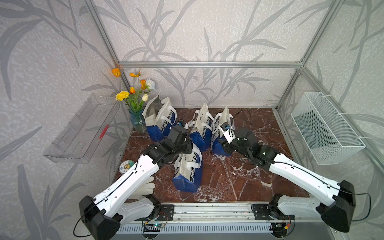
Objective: Open the takeout bag
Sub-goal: Move the takeout bag to the center of the board.
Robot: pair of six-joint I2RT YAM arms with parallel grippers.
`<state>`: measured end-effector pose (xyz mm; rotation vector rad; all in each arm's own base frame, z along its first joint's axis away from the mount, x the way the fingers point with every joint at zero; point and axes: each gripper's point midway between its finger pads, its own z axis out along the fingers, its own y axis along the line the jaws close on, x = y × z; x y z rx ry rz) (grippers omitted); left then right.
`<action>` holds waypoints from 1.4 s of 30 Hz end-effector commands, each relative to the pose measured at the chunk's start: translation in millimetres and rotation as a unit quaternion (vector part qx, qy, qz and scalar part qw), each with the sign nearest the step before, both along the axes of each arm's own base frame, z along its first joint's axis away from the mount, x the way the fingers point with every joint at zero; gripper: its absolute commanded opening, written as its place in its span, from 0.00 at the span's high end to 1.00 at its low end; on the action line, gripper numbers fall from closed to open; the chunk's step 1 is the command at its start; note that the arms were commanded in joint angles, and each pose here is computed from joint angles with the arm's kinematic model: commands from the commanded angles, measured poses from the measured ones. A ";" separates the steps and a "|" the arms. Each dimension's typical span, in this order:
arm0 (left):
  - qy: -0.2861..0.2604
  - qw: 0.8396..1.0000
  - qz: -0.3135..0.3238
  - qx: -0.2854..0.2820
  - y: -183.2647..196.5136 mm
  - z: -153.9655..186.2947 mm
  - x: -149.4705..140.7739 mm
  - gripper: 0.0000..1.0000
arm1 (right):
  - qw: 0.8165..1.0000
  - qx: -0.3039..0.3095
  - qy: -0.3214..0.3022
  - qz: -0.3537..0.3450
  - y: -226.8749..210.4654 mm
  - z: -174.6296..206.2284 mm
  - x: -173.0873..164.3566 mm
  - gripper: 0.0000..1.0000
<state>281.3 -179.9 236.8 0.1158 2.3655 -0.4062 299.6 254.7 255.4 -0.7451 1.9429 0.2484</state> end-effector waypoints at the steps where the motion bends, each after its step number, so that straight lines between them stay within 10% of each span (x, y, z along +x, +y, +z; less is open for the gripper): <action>1: -0.002 1.000 -0.004 0.021 -0.7 -9.0 11.8 1.00 | 1.000 0.016 -0.025 -0.009 -2.2 14.3 3.5 0.42; 28: -0.080 0.988 -0.077 0.104 -11.3 -16.4 148.8 1.00 | 0.999 0.005 -0.034 -0.011 -1.1 -10.3 8.6 0.43; 37: -0.146 0.984 -0.075 0.070 -7.6 26.4 130.1 0.24 | 0.999 -0.001 -0.031 -0.010 -2.0 -11.4 7.9 0.41; 42: -0.180 0.981 -0.064 0.028 6.1 53.5 83.7 0.20 | 0.999 0.015 -0.028 -0.004 0.2 -3.8 4.8 0.40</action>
